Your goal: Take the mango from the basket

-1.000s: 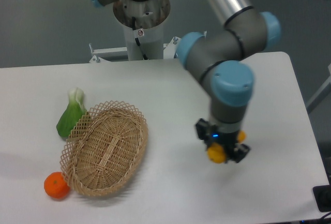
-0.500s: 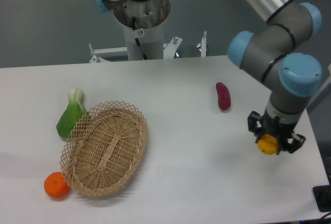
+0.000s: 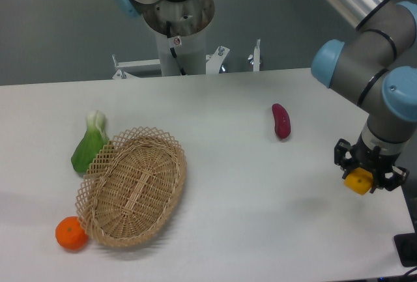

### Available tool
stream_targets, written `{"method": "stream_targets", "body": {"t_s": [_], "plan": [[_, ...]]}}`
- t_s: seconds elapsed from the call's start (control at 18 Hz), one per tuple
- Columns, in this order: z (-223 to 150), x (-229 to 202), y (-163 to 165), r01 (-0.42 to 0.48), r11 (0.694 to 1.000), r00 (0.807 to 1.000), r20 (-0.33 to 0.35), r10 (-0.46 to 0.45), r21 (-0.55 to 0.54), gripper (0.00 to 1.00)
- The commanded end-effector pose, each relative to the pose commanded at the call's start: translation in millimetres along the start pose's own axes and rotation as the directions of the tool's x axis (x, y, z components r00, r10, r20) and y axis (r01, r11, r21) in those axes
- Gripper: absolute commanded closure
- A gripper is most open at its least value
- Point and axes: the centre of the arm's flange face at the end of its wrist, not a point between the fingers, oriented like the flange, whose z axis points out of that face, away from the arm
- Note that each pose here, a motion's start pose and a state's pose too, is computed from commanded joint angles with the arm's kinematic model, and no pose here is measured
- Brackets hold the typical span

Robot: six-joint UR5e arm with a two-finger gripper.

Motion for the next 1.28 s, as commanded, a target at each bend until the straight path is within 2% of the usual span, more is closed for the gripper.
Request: {"method": "stream_targets", "body": {"t_s": [0.17,1.28], "plan": [[-0.2,3.1,2.5,-0.051,0.999,0.998,-0.028,0.051,-0.011,0.37],[2.0,5.5,3.0,-0.053,0.998,0.998,-0.029,0.053,-0.022,0.41]]}}
